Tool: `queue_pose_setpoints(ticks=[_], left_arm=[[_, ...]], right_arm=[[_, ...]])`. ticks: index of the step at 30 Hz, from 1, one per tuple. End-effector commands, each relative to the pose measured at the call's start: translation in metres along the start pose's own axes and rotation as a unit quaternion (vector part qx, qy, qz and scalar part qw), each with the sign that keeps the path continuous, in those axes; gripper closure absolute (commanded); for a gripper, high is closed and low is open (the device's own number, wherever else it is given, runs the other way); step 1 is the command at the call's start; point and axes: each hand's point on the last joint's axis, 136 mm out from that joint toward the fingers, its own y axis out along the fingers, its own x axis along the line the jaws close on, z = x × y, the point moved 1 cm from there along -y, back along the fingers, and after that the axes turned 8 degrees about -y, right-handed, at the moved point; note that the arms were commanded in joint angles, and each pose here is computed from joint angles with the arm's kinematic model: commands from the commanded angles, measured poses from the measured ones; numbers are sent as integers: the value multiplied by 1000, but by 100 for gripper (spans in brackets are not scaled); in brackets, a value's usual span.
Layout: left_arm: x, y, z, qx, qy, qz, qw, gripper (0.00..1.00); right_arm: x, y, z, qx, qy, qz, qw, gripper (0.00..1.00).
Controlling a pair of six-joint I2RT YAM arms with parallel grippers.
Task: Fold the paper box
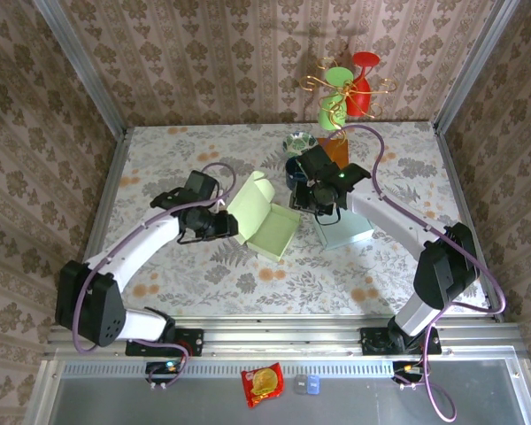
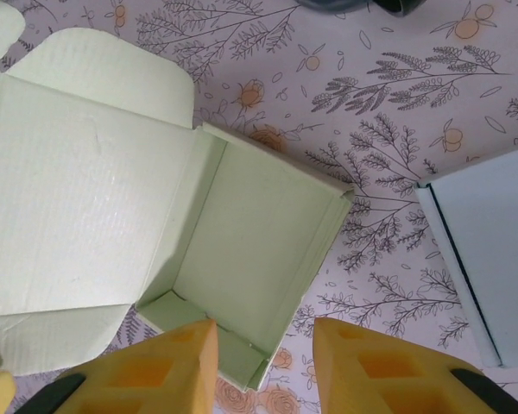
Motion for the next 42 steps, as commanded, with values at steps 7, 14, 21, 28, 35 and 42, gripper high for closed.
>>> queue_pose_setpoints(ticks=[7,14,21,28,35,42], left_arm=[[-7,1,-6,-1,39,-8,999,85],[-7,-2,-8,-4,61,-19,998,99],[-12,-13,-10,16,161,-27,987,100],[-22,-30,-11,23,317,-17,948,100],[-10,-37,-11,40,409,-50,910,100],[-6,-29,-20,47,420,-61,904,100]], right_arm=[[-1,-6,3,0,6,-11,1000,66],[2,-4,3,3,-1,-17,1000,66],[11,-15,-5,-8,-92,-31,995,66],[12,-43,-15,-48,-212,-43,975,62],[-1,-52,-12,-68,-299,-51,950,58],[2,-35,8,-3,-342,-122,932,55]])
